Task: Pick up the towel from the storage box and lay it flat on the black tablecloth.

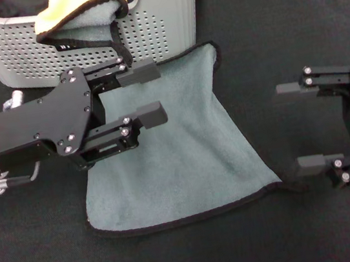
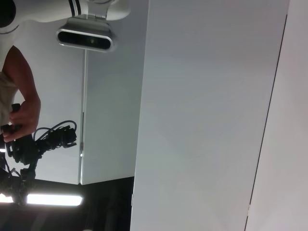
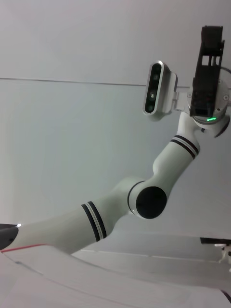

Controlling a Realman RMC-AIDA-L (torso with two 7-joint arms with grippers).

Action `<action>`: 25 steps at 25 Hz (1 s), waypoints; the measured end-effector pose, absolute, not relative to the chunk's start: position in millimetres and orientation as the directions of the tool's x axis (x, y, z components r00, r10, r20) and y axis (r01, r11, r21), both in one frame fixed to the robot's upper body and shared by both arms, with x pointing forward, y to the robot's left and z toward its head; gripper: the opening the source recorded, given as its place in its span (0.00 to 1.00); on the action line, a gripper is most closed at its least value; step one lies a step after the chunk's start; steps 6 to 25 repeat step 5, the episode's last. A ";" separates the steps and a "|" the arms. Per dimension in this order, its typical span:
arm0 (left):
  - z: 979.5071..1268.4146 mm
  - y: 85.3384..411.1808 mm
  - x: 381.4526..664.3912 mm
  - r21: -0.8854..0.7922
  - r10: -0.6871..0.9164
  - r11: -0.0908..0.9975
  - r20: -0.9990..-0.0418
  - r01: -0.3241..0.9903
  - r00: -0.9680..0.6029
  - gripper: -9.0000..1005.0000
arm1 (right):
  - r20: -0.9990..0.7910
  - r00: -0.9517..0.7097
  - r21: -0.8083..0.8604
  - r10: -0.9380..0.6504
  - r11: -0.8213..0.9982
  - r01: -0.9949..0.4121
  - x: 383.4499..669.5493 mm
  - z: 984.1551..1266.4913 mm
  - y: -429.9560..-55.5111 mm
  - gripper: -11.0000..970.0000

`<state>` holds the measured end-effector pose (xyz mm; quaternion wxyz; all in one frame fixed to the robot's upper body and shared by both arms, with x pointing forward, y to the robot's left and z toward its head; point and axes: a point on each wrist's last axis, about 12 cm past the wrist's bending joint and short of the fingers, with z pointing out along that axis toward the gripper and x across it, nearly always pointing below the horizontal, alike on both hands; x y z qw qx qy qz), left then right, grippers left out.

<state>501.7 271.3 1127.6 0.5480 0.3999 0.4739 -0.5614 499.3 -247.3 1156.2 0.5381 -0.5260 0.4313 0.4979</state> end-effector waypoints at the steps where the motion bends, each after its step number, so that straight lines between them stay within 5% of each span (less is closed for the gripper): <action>1: 1128.0 271.6 502.1 -0.092 -0.237 0.052 -0.968 0.994 -0.077 0.57 | -0.987 0.133 -0.137 0.088 -0.041 -0.990 499.4 1155.2 -248.2 0.77; 25: 1129.1 272.1 503.3 -0.087 -0.239 0.056 -0.968 0.995 -0.072 0.57 | -0.985 0.132 -0.135 0.115 -0.016 -0.991 499.8 1152.2 -251.0 0.77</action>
